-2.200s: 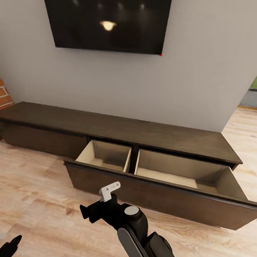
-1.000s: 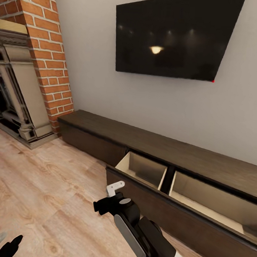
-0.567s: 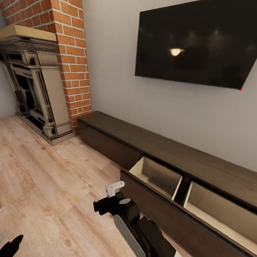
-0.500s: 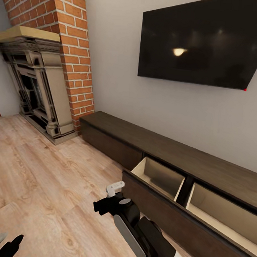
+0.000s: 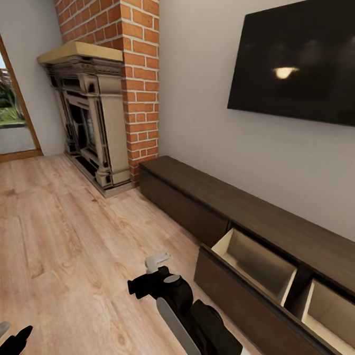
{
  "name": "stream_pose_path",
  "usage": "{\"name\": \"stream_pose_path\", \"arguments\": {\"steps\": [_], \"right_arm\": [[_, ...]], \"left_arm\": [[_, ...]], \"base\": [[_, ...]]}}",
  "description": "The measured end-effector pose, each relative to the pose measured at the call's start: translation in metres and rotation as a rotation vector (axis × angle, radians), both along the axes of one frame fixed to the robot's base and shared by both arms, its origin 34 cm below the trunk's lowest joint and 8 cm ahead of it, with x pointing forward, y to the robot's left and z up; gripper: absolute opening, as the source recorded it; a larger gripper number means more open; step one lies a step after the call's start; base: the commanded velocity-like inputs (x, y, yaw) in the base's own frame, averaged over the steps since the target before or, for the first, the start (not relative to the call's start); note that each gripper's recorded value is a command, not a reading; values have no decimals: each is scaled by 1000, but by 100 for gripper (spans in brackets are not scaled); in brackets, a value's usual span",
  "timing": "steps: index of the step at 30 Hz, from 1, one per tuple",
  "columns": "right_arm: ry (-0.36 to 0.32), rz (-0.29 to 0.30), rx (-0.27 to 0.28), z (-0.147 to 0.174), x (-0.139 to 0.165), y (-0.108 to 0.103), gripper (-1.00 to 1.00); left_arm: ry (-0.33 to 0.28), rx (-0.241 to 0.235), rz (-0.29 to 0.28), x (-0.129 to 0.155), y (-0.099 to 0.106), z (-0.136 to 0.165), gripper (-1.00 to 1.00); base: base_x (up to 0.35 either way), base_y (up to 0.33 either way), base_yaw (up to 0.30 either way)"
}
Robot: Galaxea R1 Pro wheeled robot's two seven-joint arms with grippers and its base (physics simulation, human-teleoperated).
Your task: Place each of the two pumpkins and all three candles from the living room inside a cabinet in the living room (use any cabinet), then make sure every cabinet is closed, and position the cauldron so it is next to a table in the living room.
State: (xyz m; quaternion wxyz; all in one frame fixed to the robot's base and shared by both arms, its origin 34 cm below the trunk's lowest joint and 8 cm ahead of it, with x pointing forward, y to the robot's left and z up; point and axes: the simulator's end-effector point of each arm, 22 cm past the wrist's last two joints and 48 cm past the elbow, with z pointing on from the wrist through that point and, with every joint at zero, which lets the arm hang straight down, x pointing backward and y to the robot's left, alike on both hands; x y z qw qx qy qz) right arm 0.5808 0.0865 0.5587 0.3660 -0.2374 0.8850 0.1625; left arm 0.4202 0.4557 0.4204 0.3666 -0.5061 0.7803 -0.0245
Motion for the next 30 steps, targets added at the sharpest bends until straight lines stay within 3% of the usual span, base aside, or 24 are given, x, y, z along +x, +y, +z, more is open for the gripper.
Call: {"name": "stream_pose_path", "arguments": {"steps": [18, 30], "right_arm": [[-4, -2, 6, 1, 1, 0, 100], [-29, -10, 29, 10, 4, 3, 100]], "left_arm": [[-5, -3, -2, 1, -1, 0, 100], [-4, -4, 0, 0, -1, 0, 100]], "base": [[255, 229, 285], [277, 221, 32]]}}
